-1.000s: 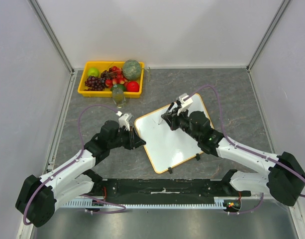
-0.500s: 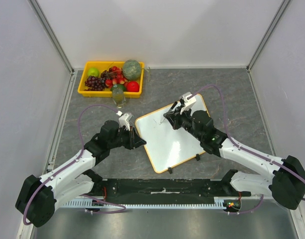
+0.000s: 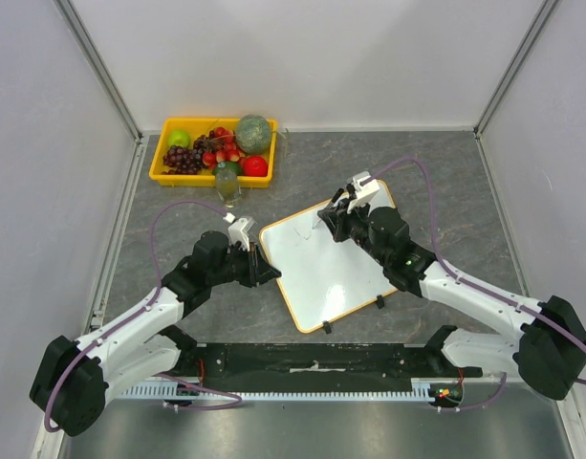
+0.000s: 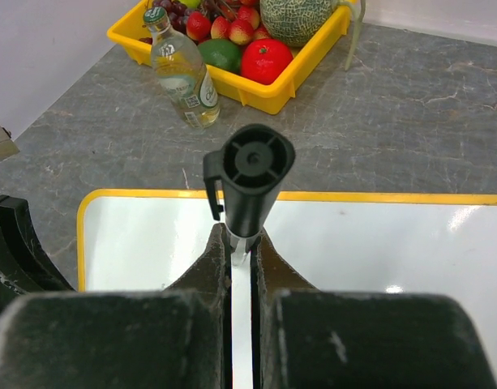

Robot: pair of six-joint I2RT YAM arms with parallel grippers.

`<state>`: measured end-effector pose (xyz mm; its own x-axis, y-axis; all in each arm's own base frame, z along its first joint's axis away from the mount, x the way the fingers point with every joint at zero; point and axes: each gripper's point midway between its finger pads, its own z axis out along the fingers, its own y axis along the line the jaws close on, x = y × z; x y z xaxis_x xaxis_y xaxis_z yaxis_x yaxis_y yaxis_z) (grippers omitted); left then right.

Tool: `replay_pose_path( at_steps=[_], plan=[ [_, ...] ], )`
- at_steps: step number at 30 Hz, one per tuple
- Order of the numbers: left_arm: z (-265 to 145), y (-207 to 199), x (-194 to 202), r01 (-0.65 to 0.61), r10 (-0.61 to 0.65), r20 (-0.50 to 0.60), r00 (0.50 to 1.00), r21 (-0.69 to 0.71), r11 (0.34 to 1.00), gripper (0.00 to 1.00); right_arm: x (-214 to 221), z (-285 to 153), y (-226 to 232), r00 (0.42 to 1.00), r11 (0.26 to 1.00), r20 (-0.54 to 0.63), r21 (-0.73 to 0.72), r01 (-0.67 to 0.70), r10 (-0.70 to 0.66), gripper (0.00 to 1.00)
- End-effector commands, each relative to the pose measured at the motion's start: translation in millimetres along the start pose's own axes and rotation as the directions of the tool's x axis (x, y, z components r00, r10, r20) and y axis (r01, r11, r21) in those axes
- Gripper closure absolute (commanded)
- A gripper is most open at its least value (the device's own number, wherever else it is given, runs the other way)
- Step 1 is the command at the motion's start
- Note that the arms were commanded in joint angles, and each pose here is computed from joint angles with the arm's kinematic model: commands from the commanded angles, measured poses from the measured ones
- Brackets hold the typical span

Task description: Write a sentence on the whiteboard

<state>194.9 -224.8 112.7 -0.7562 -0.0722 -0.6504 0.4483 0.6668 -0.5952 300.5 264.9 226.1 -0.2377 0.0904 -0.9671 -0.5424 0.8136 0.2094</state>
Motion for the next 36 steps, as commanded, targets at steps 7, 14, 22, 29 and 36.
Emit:
replay_pose_path(
  at_steps=[7, 14, 22, 29, 36],
  plan=[
    [-0.8, 25.7, 14.3, -0.061, 0.057, -0.044, 0.997, -0.093, 0.994, 0.98, 35.9, -4.2, -22.8, 0.997, 0.996, -0.074, 0.085, 0.035, -0.029, 1.00],
    [-0.2, 25.9, 14.1, -0.060, 0.056, -0.045, 0.997, -0.094, 0.994, 0.98, 62.3, -17.6, -34.3, 0.989, 0.992, -0.141, 0.117, 0.054, -0.037, 1.00],
    [-0.2, 26.0, 14.9, -0.058, 0.054, -0.047, 0.997, -0.093, 0.994, 0.98, 26.4, -15.8, -25.8, 0.999, 0.994, -0.052, 0.107, 0.013, -0.008, 1.00],
    [0.1, 27.4, 16.1, -0.057, 0.052, -0.051, 0.997, -0.096, 0.994, 0.98, -33.8, -13.7, -18.1, 0.996, 0.994, 0.091, 0.107, -0.024, 0.015, 1.00],
    [0.4, 27.4, 16.2, -0.059, 0.054, -0.052, 0.997, -0.095, 0.994, 0.98, -27.5, -4.0, -19.2, 0.997, 0.994, 0.071, 0.108, -0.014, 0.006, 1.00]
  ],
)
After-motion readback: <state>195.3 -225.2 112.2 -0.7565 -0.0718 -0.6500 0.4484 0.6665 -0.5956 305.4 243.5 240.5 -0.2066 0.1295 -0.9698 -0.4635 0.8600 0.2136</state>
